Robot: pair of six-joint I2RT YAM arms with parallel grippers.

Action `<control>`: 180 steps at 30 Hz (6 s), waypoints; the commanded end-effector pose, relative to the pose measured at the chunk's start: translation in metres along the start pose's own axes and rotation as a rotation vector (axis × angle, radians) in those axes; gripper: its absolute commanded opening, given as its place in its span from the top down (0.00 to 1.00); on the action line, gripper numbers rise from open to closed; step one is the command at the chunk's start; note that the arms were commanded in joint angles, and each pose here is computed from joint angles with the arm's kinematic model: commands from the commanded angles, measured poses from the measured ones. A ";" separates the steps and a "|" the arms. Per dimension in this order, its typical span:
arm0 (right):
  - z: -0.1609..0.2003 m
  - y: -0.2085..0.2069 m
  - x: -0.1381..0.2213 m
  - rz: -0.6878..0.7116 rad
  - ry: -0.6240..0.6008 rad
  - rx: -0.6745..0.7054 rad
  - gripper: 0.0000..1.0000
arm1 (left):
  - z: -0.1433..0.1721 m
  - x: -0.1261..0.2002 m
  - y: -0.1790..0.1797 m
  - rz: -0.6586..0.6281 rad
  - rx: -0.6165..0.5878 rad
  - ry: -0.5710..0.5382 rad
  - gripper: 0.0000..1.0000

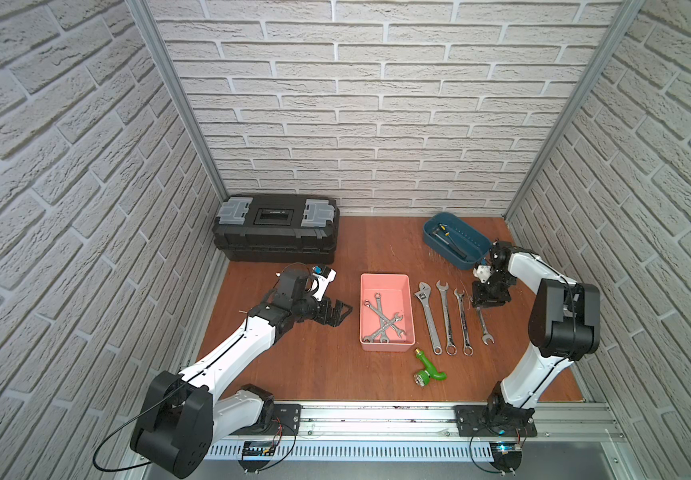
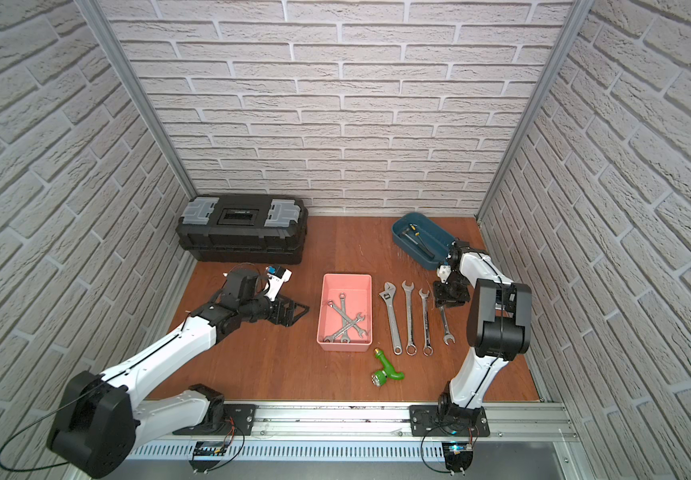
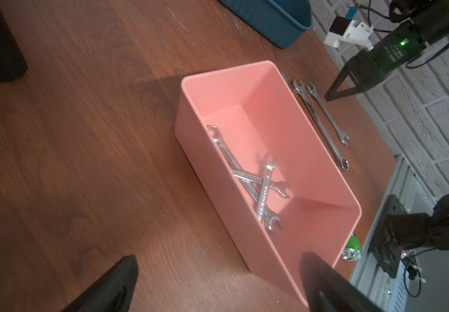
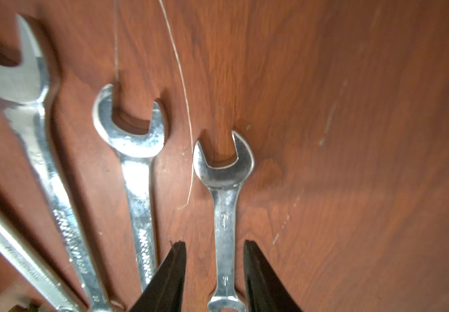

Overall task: Take out the wrench from the storage box
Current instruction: Pick up the wrench from the storage box, then place the wrench at the center of the board.

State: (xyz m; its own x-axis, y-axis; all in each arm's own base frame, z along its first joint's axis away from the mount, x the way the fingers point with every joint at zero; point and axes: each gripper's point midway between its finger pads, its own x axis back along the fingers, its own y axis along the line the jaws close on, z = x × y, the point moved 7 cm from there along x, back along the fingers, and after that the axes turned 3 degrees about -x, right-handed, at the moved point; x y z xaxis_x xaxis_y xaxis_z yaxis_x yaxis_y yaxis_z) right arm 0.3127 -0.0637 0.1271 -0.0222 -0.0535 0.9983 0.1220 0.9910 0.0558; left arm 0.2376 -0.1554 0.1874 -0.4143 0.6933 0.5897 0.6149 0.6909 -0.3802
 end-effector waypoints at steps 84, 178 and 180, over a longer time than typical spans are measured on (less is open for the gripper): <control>0.122 0.107 0.124 -0.400 -0.385 -0.015 0.00 | 0.001 -0.168 -0.098 -0.142 -0.113 0.582 0.48; 0.117 0.108 0.119 -0.438 -0.422 -0.083 0.00 | -0.057 -0.117 -0.111 -0.296 -0.273 0.590 1.00; 0.117 0.109 0.119 -0.446 -0.419 -0.083 0.00 | -0.067 -0.105 -0.112 -0.323 -0.261 0.584 1.00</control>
State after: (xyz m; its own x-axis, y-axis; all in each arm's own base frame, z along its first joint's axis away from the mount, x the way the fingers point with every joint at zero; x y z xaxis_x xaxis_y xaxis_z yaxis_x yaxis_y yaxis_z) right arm 0.2034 0.0508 0.2410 -0.4317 -0.3710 0.8222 0.1097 0.8831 0.4561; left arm 0.2598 -0.3365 0.1830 -0.1921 0.2149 0.9576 0.7260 0.6876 -0.0087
